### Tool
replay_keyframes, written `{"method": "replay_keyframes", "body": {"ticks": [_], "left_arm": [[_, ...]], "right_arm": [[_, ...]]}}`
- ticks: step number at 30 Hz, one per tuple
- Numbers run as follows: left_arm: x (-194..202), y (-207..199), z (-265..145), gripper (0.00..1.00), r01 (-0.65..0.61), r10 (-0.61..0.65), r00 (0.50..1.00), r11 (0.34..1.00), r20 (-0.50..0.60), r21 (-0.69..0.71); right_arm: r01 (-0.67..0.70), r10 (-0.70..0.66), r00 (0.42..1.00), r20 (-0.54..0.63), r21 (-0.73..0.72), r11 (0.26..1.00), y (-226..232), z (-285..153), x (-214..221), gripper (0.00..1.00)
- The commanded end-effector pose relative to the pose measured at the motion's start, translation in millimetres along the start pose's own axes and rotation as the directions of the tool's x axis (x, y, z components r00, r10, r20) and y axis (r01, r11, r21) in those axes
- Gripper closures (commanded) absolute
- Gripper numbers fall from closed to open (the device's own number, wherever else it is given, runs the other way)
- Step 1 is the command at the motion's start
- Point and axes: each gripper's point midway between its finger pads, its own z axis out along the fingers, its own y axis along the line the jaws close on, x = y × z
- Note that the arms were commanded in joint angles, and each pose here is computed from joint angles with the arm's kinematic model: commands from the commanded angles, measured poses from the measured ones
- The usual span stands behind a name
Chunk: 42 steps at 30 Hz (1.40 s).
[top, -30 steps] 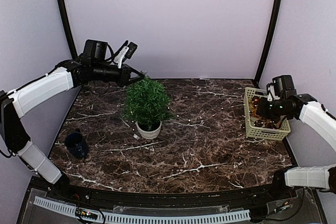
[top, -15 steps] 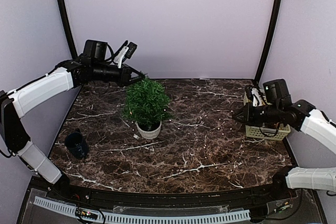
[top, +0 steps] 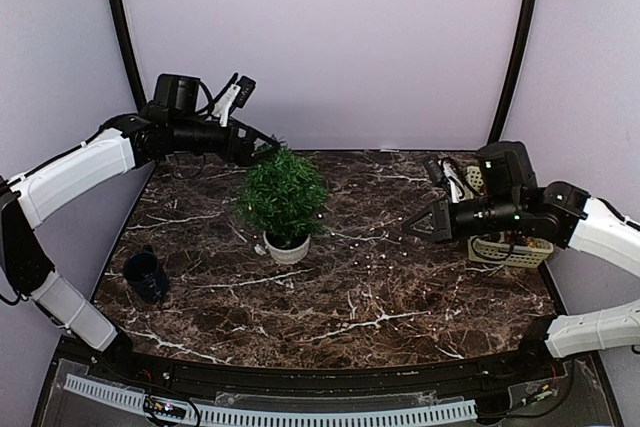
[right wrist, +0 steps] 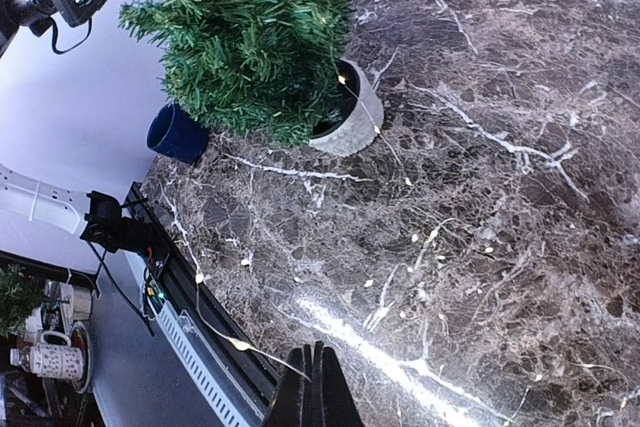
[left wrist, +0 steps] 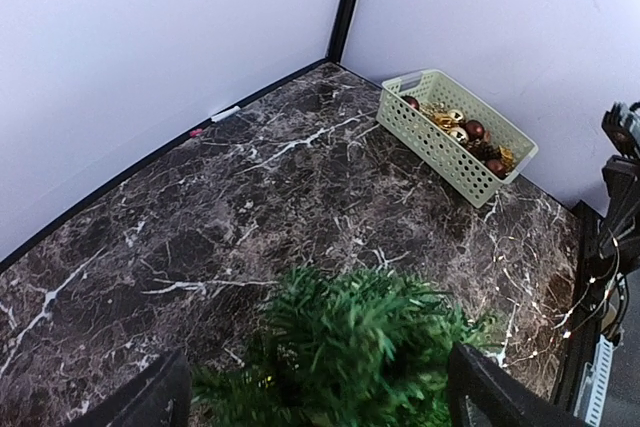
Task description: Decorate the small christmas tree
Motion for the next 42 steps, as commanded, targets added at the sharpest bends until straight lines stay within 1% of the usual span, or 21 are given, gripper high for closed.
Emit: {"method": "replay_keyframes", "body": {"ticks": [1,5,7,9,11,12,13,14,15,16,17,18,20,23,26,31,33,35,37,38,42], "left_arm": [[-20,10,-36,0.08,-0.065,0.073,0.996,0.985,0.044,-0.159],[-36,12,-66,0.06,-0.117,0.141,0.987,0.957,0.076,-0.264],[-45,1,-84,0.07,-0.136,0.168,0.98,0.954,0.103,-0.267],[-46,-15,-90,0.11,-0.149,0.179,0.977,0.962,0.113,-0.231],[-41,-41,-85,0.18,-0.17,0.189,0.977,0.971,0.103,-0.169],[-35,-62,-78,0.19,-0.189,0.201,0.975,0.975,0.094,-0.117],[-30,-74,-74,0.22,-0.181,0.188,0.978,0.98,0.086,-0.084],[-24,-99,-68,0.23,-0.189,0.189,0.978,0.982,0.085,-0.002],[-18,-110,-63,0.26,-0.155,0.15,0.985,0.987,0.088,0.045],[-13,-132,-60,0.27,-0.145,0.134,0.987,0.981,0.09,0.129],[-9,-142,-55,0.28,-0.113,0.098,0.99,0.979,0.097,0.169],[-5,-160,-53,0.28,-0.11,0.089,0.991,0.966,0.098,0.232],[3,-177,-44,0.29,-0.079,0.053,0.994,0.951,0.095,0.3],[17,-182,-27,0.25,-0.043,0.028,0.998,0.947,0.052,0.317],[29,-181,-14,0.22,-0.032,0.031,0.999,0.946,0.01,0.322],[39,-186,4,0.21,-0.039,0.053,0.998,0.936,-0.03,0.35],[43,-185,12,0.23,-0.041,0.062,0.997,0.937,-0.05,0.346],[46,-184,19,0.27,-0.042,0.068,0.996,0.938,-0.064,0.345],[48,-184,25,0.34,-0.041,0.071,0.995,0.937,-0.073,0.347],[49,-184,28,0.4,-0.039,0.071,0.995,0.937,-0.077,0.348],[48,-188,32,0.53,-0.035,0.066,0.995,0.929,-0.071,0.369]], "right_arm": [[0.115,-0.109,0.991,0.083,-0.07,0.991,40,5,-26,1.0],[0.158,-0.15,0.984,0.1,-0.081,0.984,56,16,-35,1.0],[0.17,-0.161,0.981,0.111,-0.076,0.983,61,21,-40,1.0],[0.182,-0.17,0.977,0.127,-0.084,0.98,66,26,-44,1.0],[0.19,-0.175,0.974,0.143,-0.098,0.977,71,31,-47,1.0],[0.192,-0.176,0.973,0.147,-0.103,0.976,72,34,-49,1.0],[0.193,-0.176,0.972,0.154,-0.107,0.975,74,36,-51,1.0],[0.194,-0.176,0.972,0.158,-0.112,0.975,76,37,-52,1.0],[0.197,-0.177,0.971,0.161,-0.118,0.973,77,39,-53,1.0],[0.198,-0.177,0.971,0.162,-0.125,0.972,79,41,-54,1.0],[0.201,-0.178,0.97,0.165,-0.136,0.97,82,42,-55,1.0],[0.202,-0.178,0.97,0.164,-0.143,0.969,84,43,-55,1.0],[0.206,-0.182,0.97,0.161,-0.154,0.966,87,45,-55,1.0],[0.21,-0.186,0.97,0.154,-0.16,0.964,89,47,-53,1.0],[0.213,-0.189,0.971,0.147,-0.169,0.962,90,48,-52,1.0],[0.223,-0.198,0.97,0.14,-0.192,0.956,95,48,-50,1.0],[0.226,-0.201,0.97,0.138,-0.198,0.954,96,48,-49,1.0],[0.229,-0.205,0.97,0.133,-0.205,0.951,97,48,-48,1.0],[0.233,-0.21,0.97,0.126,-0.213,0.949,98,49,-47,1.0],[0.235,-0.212,0.97,0.121,-0.214,0.948,99,50,-46,1.0],[0.241,-0.224,0.969,0.104,-0.203,0.949,97,55,-46,1.0]]}}
